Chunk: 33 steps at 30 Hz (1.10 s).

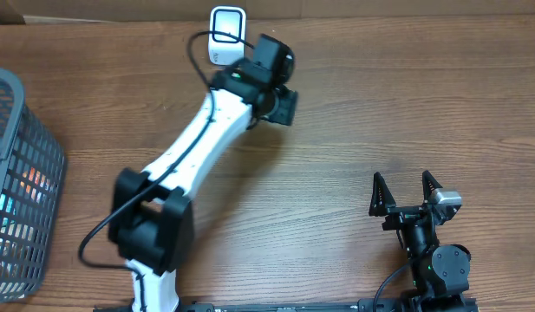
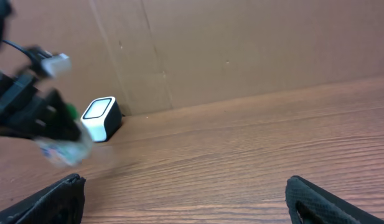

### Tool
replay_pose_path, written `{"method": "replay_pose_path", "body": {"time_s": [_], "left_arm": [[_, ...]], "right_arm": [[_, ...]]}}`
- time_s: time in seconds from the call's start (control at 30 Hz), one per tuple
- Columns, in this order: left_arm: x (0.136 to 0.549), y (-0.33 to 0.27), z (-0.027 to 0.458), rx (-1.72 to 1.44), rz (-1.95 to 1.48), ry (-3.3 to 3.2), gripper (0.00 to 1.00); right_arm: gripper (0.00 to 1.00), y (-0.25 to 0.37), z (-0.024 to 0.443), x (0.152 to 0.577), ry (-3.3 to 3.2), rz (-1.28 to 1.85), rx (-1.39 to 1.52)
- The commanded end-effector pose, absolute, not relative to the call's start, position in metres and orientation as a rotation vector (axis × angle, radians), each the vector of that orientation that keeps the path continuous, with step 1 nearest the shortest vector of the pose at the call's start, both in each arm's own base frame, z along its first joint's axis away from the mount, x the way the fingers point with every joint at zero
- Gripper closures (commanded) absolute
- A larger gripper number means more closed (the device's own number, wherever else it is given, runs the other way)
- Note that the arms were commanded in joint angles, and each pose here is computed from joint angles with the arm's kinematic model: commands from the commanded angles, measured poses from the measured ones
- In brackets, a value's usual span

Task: Scan the item barcode
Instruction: 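Carry the jar with the left gripper toward the scanner and set it down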

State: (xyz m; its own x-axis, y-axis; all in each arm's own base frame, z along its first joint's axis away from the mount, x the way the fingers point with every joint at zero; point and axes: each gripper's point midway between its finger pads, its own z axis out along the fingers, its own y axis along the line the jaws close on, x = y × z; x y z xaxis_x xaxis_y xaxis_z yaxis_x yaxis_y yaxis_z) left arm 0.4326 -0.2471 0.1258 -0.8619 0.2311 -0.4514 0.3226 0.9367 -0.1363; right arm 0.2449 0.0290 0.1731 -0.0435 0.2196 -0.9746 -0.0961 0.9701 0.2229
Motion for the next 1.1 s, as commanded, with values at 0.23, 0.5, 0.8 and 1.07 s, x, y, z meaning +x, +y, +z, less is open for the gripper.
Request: {"method": "replay_pose_path", "body": {"time_s": [0.23,0.5,0.8,1.07], "left_arm": [[0.416,-0.320,0.094,0.522,-0.375,2.631,0.45],[0.385,-0.339,0.081,0.621,-0.300,2.659,0.44],[0.377,-0.355,0.047,0.604,-0.297,2.704,0.43],[0.370,-0.365,0.049,0.639,-0.351,2.701,0.00]], "right_arm": [[0.00,0.029,0.169,0.245,1.599,0.252,0.095],[0.00,0.029,0.169,0.245,1.599,0.251,0.094],[0.00,0.029,0.169,0.245,1.599,0.251,0.094],[0.00,0.029,0.169,0.245,1.599,0.251,0.094]]}}
